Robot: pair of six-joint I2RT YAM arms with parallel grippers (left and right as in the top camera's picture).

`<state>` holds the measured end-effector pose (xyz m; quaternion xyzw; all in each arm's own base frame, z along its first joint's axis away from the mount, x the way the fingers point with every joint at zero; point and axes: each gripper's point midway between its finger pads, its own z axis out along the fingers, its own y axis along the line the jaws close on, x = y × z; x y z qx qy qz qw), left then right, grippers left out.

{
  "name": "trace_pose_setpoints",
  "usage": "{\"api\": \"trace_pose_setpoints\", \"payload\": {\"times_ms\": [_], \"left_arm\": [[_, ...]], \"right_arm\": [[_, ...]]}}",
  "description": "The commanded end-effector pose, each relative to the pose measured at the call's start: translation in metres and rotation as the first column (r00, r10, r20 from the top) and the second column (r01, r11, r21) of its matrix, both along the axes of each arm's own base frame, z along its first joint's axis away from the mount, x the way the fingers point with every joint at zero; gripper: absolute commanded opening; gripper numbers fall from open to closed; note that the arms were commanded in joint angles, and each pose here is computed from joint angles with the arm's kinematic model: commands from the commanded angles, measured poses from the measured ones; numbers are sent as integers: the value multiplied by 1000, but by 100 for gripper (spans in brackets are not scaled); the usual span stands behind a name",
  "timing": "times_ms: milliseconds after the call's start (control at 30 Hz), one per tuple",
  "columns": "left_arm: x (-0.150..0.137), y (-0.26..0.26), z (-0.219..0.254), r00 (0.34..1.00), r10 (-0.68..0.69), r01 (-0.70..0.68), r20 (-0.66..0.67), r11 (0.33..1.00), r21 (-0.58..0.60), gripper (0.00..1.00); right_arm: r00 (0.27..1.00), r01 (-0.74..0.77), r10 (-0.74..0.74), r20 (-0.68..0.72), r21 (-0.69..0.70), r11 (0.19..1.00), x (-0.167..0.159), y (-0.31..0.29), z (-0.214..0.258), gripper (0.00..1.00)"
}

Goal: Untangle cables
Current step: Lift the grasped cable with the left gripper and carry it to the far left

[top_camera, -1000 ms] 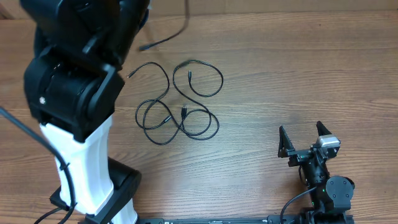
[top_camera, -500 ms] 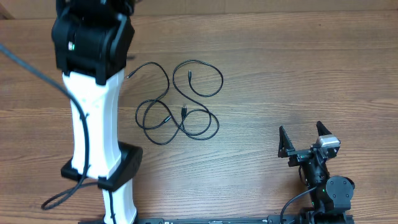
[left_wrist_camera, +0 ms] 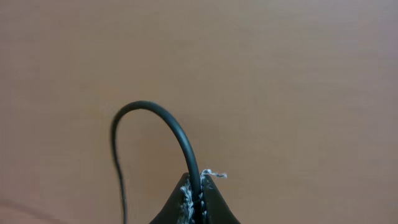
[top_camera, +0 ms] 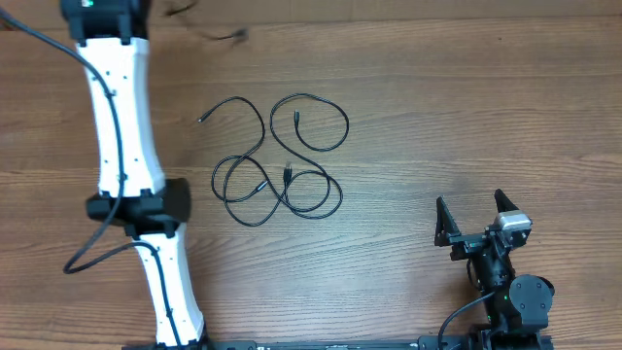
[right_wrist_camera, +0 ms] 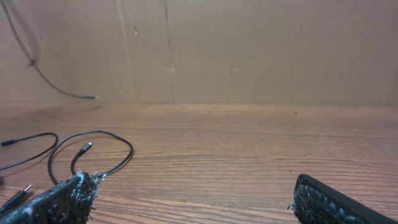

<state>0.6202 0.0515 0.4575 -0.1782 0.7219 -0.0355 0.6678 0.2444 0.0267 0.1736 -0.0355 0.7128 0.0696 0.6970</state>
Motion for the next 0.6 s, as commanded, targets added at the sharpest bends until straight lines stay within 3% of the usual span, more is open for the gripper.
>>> {"api": "trace_pose_setpoints", "payload": {"times_ms": [0,100,167,200,267,300,367,433,567], "left_arm": [[17,79,-54,990,109,-106,-94,994,40,5],[18,139,-114,956,191,-186,-223,982,43,8],[11,172,-152,921,232,-236,-312,971,28,18],[5,189,-171,898,252,-261,-360,965,24,17],[-10,217,-201,854,280,-303,-439,953,18,26],[-17,228,-214,831,291,-322,-473,947,16,38],[-35,249,-232,789,308,-358,-531,934,9,94],[-52,266,-240,757,326,-394,-567,919,1,99],[-73,277,-253,728,287,-398,-623,916,-43,97]], "right_arm": [[1000,10,-10,4,-9,1000,0,-2,-2,100],[1000,10,-10,4,-9,1000,0,-2,-2,100],[1000,10,-10,4,-9,1000,0,-2,-2,100],[1000,10,-10,4,-9,1000,0,-2,-2,100],[1000,10,-10,4,-9,1000,0,-2,-2,100],[1000,10,-10,4,-9,1000,0,-2,-2,100],[1000,10,-10,4,-9,1000,0,-2,-2,100],[1000,10,-10,4,-9,1000,0,-2,-2,100],[1000,10,-10,4,-9,1000,0,-2,-2,100]]}}
